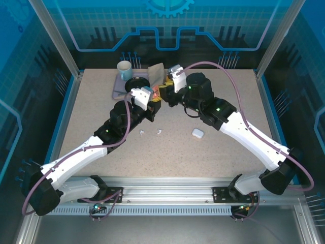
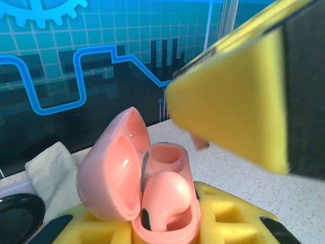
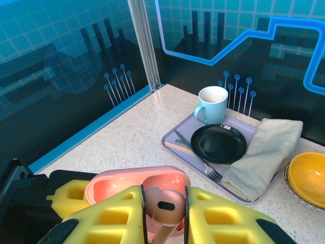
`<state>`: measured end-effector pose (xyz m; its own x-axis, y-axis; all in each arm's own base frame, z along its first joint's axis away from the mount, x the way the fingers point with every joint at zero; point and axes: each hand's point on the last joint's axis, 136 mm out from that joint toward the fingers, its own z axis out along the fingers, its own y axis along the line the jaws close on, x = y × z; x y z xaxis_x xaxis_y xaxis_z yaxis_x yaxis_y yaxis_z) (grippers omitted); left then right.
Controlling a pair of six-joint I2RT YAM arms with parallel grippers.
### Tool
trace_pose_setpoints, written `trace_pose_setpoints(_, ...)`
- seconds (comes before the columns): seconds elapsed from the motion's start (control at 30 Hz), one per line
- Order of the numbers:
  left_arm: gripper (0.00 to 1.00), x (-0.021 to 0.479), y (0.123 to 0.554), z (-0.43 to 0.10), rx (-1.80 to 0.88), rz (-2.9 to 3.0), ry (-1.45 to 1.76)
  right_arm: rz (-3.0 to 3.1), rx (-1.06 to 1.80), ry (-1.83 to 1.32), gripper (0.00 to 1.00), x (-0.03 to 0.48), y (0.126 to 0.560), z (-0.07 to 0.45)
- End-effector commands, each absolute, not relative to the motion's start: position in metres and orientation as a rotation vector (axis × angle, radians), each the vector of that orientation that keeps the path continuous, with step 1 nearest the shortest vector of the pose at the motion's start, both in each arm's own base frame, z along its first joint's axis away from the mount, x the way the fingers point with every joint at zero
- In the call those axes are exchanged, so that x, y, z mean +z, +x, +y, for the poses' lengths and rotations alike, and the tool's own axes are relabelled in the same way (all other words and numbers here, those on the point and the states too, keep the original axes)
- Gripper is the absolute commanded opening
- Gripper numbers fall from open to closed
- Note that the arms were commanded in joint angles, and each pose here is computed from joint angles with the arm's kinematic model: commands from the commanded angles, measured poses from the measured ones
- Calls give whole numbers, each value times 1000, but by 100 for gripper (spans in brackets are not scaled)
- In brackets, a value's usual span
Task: Insert the wireless bluetooth earbuds into the charging case
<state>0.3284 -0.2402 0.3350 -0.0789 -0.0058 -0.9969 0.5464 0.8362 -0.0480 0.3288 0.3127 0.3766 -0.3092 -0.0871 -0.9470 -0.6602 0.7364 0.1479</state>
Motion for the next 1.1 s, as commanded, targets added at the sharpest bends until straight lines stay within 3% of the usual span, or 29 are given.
trace_pose_setpoints(0.0, 0, 361, 322, -236, -474, 1513, 429, 1812, 657, -585, 21, 377, 333, 316)
trace_pose_setpoints(0.4, 0, 363, 318, -235, -480, 1500, 437, 1837, 645, -563, 21, 369, 341, 315)
trace_pose_setpoints(1.07, 0, 355, 320, -239, -481, 1519, 449, 1769, 724, -510, 20, 402, 335, 306)
